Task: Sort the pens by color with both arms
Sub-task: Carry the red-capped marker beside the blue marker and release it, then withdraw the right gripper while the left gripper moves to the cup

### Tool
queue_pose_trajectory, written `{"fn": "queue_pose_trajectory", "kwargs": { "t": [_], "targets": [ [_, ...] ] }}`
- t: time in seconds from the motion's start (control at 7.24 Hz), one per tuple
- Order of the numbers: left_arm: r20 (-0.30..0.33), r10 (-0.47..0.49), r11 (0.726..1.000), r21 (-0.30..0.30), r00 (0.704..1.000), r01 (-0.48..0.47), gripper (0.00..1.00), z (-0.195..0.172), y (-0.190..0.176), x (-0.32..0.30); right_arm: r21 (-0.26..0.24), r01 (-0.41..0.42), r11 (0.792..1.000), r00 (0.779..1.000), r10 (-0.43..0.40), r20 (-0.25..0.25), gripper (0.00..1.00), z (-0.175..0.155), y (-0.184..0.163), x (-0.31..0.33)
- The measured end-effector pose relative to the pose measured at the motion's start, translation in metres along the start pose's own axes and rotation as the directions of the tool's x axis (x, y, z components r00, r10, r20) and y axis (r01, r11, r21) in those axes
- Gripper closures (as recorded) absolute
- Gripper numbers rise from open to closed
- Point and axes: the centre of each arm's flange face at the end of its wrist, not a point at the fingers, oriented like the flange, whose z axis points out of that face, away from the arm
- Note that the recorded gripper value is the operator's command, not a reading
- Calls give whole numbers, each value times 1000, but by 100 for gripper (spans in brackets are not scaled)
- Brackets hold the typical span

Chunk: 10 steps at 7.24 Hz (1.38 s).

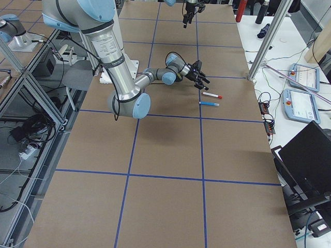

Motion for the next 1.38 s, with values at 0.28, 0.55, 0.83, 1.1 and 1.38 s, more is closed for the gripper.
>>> {"fn": "queue_pose_trajectory", "kwargs": {
  "t": [0.28, 0.55, 0.83, 1.1, 1.38],
  "targets": [
    [-29, -47, 999, 0, 998, 47, 0, -6, -5, 14, -129, -16, 991, 1000, 20, 24, 1, 11, -32, 1],
    [-49, -118, 993, -3, 992, 118, 0, -8, -13, 40, -267, 25, 963, 999, -16, 35, 1, 23, -58, 11],
    [-72, -216, 976, -20, 974, 215, 0, -4, -19, 80, -434, 98, 896, 994, -64, 92, 0, 22, -106, 28],
    [-87, -362, 932, -53, 928, 359, 0, 2, -41, 132, -571, 214, 792, 976, -149, 158, 0, 7, -175, 57],
    [-70, -520, 853, -100, 851, 513, 0, 13, -80, 187, -645, 357, 676, 934, -250, 255, 0, -7, -250, 100]
  ]
}}
